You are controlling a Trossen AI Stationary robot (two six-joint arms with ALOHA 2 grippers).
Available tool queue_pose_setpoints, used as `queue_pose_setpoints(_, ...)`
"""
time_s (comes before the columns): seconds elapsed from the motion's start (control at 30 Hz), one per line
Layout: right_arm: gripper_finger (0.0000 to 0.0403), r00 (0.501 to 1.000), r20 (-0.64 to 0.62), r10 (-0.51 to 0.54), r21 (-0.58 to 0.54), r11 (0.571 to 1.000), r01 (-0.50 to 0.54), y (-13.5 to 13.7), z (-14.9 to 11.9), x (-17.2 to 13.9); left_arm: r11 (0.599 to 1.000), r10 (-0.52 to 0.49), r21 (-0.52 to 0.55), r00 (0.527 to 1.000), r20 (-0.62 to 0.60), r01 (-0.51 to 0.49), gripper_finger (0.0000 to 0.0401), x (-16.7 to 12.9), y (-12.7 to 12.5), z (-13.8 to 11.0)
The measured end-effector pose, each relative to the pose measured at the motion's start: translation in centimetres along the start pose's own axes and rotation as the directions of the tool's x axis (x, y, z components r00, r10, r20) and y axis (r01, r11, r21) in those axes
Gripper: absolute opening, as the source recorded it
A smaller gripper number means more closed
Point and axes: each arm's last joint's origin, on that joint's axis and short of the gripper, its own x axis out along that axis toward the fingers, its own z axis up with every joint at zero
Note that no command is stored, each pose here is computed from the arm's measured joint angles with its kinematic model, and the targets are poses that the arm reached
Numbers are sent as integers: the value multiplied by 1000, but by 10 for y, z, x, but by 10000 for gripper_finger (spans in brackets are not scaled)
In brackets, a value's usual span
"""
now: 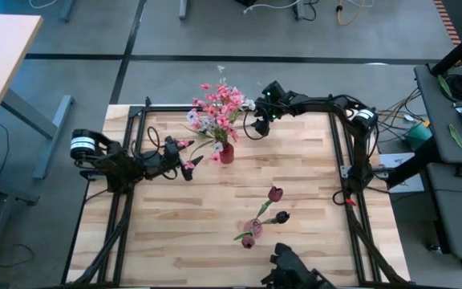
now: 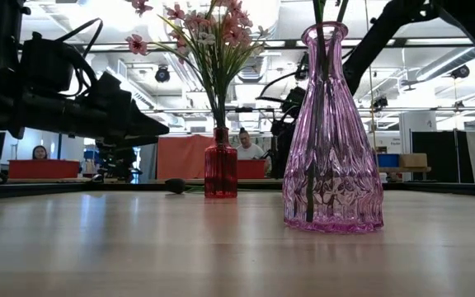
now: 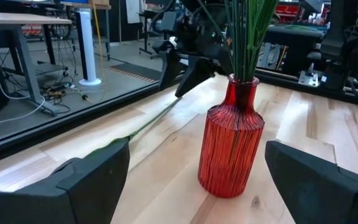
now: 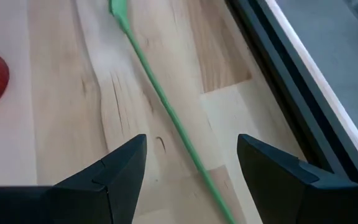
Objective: Sort flowers into vase by color
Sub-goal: Put the black flower into the purple vase
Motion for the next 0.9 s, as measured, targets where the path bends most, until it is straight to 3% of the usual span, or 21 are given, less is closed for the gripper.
queue_pose_setpoints(0.27, 240, 999, -44, 17, -56, 998, -20, -1, -10, 13, 1000, 0, 0, 1000, -1, 0, 358, 0, 0, 0)
queue_pose_setpoints(0.43, 216, 997, -75, 6, -70, 997, -11, 1, -15, 19, 1000, 1, 1, 1000, -4, -1, 358, 0, 0, 0)
queue_pose_setpoints(0.6, 153, 995, -102, -8, -78, 997, 0, -1, -19, 24, 1000, 1, 1, 1000, -5, -1, 358, 0, 0, 0)
queue_pose_setpoints(0.83, 25, 983, -180, 18, -58, 998, -29, 3, -24, 17, 1000, 1, 2, 1000, -6, -1, 358, 0, 0, -1)
queue_pose_setpoints(0.9, 16, 977, -213, 31, -41, 998, -40, 7, -24, 9, 1000, 1, 2, 1000, -6, -1, 358, 0, 0, -1)
